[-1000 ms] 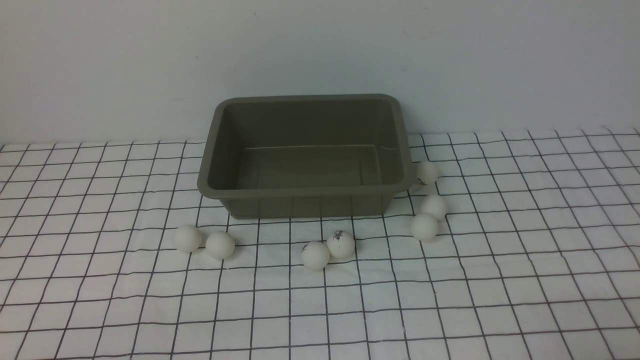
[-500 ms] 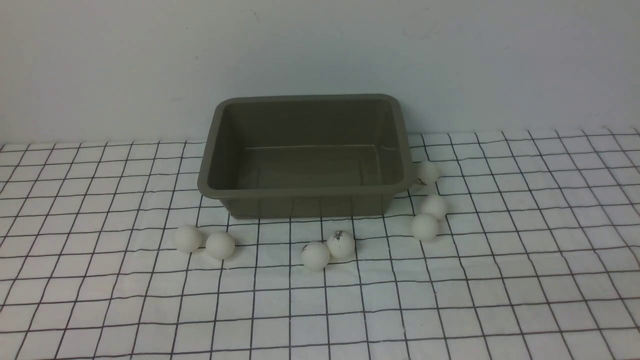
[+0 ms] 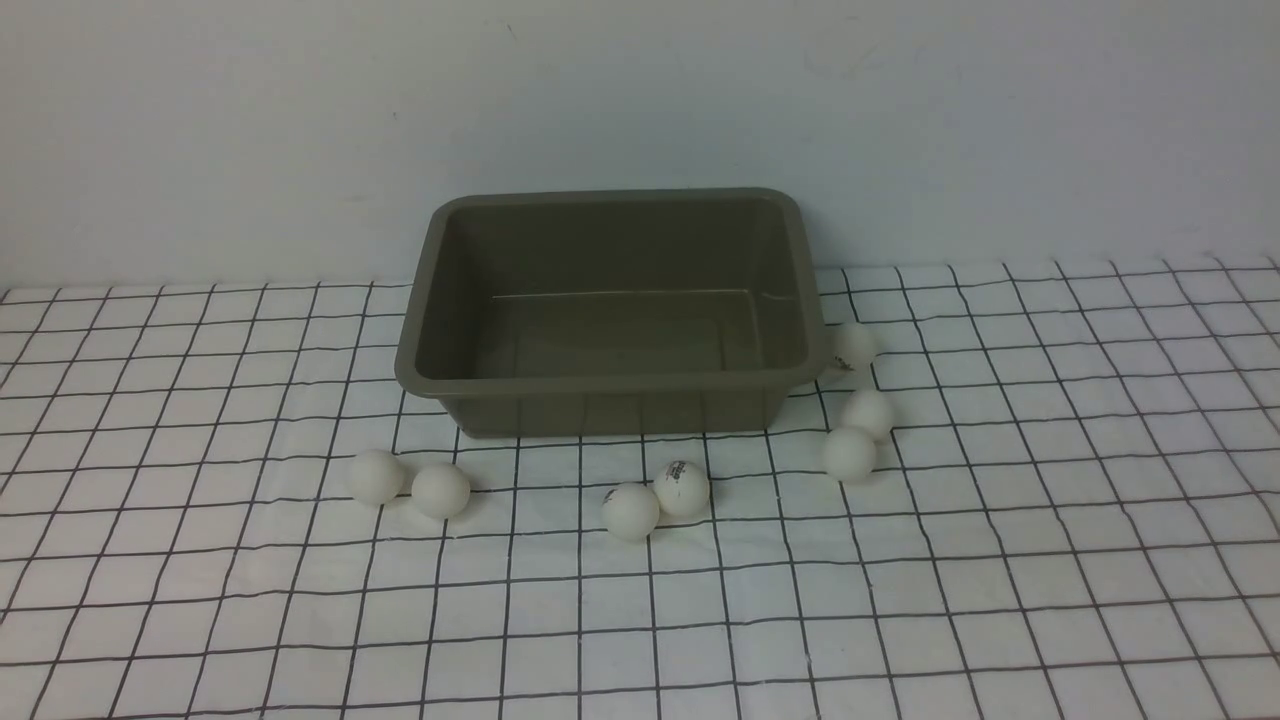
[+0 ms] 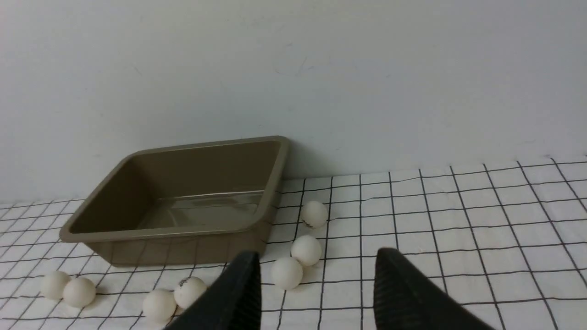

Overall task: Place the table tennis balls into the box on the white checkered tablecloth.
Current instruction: 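Reach for and grasp a ping pong ball on the table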

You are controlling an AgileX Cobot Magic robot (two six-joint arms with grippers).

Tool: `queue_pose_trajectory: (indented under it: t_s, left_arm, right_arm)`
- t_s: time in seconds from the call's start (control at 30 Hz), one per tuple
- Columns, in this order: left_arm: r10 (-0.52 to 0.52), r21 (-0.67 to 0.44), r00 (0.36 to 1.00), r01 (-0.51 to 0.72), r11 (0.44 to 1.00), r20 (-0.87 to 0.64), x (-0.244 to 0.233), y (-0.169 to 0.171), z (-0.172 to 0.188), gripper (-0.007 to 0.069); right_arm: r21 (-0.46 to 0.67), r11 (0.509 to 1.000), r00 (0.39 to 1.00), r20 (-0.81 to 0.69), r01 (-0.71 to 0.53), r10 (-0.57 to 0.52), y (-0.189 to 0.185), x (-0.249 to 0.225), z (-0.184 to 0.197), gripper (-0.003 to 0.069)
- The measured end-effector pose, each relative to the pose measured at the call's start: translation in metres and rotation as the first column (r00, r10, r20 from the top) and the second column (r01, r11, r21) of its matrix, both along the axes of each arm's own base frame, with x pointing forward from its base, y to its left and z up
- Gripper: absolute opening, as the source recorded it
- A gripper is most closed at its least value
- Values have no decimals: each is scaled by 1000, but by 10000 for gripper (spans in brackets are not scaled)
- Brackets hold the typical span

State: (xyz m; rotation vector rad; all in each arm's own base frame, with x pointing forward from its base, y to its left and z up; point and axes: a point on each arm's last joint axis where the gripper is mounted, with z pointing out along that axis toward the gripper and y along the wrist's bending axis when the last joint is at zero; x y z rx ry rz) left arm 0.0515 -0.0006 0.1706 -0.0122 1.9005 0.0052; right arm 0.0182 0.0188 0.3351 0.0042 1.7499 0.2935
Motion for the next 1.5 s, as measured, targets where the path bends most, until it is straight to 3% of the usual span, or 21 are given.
queue_pose_trajectory:
  t_s: [1.03, 1.23, 1.37, 1.5]
  left_arm:
    - [4, 19, 998, -6, 1000, 58, 2, 1, 3, 405]
    - [44, -169, 989, -20, 985, 142, 4, -1, 11, 405]
    - [56, -215, 984, -19, 976, 170, 4, -1, 13, 405]
    - [100, -338, 962, -9, 941, 253, 5, -1, 22, 405]
  right_arm:
    - [-77, 995, 995, -85, -61, 55, 1, -3, -9, 314]
    - [-95, 993, 993, -99, -71, 62, 2, -3, -10, 314]
    - [-119, 990, 993, -100, -81, 69, 2, -3, -11, 314]
    - [-127, 983, 987, -113, -131, 117, 6, -1, -11, 314]
